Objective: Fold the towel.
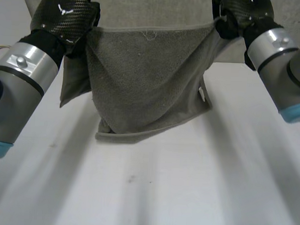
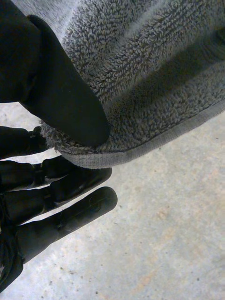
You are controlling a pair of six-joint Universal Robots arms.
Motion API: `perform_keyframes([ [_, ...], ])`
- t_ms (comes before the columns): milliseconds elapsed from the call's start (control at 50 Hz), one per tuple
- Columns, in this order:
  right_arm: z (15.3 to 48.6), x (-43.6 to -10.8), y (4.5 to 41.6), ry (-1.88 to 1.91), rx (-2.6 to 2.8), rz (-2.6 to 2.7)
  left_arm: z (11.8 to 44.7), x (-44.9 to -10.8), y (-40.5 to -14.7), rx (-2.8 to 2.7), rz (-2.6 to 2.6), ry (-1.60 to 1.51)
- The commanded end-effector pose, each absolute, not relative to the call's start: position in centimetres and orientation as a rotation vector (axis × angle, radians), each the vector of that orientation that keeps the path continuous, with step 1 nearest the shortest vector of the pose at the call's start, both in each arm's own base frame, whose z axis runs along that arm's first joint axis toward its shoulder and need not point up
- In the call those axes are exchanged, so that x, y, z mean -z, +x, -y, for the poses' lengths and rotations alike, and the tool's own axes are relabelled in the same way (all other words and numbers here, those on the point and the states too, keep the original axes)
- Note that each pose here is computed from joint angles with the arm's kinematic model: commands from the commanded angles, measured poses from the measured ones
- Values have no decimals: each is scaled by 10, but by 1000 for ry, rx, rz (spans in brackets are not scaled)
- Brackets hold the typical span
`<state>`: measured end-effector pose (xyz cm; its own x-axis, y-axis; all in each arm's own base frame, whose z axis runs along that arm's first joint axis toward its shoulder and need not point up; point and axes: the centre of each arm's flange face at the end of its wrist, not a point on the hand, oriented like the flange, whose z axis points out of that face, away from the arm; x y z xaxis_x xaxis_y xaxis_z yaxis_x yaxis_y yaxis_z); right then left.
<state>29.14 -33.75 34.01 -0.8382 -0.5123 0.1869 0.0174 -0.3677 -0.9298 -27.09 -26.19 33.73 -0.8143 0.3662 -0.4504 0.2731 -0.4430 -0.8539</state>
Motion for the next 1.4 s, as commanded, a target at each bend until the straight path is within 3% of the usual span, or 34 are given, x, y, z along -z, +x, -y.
perform_keyframes([
  [20, 294, -308, 275, -842, 2211, -1656, 247, -266, -258, -2244, 1868, -999],
  [160, 239, -214, 253, -1313, 1741, -2071, 208, -207, -253, -1949, 2062, -1099],
  [260, 208, -175, 246, -1480, 1473, -2157, 173, -168, -260, -1629, 2193, -1204],
  [400, 204, -159, 244, -1482, 1422, -2187, 173, -154, -256, -1552, 2296, -1205],
  [600, 213, -177, 246, -1496, 1442, -2188, 179, -168, -245, -1618, 2413, -1176],
  [700, 239, -199, 259, -1499, 1569, -2124, 203, -179, -244, -1687, 2420, -1114],
  [820, 273, -190, 287, -1526, 1617, -2094, 257, -166, -260, -1724, 2432, -1098],
  [900, 314, -205, 312, -1503, 1840, -2060, 310, -166, -273, -1855, 2385, -1091],
  [920, 314, -206, 312, -1503, 1841, -2060, 310, -166, -273, -1856, 2385, -1091],
  [960, 346, -238, 323, -1424, 2099, -1968, 346, -195, -280, -2085, 2236, -1004],
  [980, 346, -238, 323, -1424, 2101, -1967, 347, -195, -280, -2087, 2235, -1003],
  [1000, 358, -264, 328, -1342, 2270, -1871, 362, -217, -287, -2241, 2080, -937],
  [1020, 367, -293, 333, -1239, 2459, -1735, 362, -217, -287, -2243, 2078, -936],
  [1040, 367, -293, 333, -1238, 2461, -1733, 375, -240, -291, -2402, 1894, -851],
  [1060, 372, -321, 334, -1111, 2635, -1583, 384, -265, -293, -2552, 1695, -743],
  [1080, 374, -351, 331, -959, 2795, -1411, 384, -265, -293, -2553, 1693, -742],
  [1100, 374, -351, 331, -958, 2796, -1409, 385, -293, -295, -2675, 1477, -627],
  [1120, 370, -380, 327, -807, 2918, -1237, 380, -323, -294, -2764, 1268, -529],
  [1140, 370, -380, 326, -806, 2919, -1235, 380, -324, -294, -2764, 1266, -528],
  [1180, 357, -405, 318, -677, 3000, -1063, 363, -367, -285, -2872, 953, -389],
  [1300, 343, -388, 318, -758, 2918, -1152, 348, -365, -279, -2861, 964, -388],
  [1380, 333, -344, 316, -983, 2692, -1387, 346, -336, -279, -2784, 1147, -457],
  [1400, 333, -344, 316, -983, 2691, -1388, 343, -314, -278, -2707, 1300, -507],
])
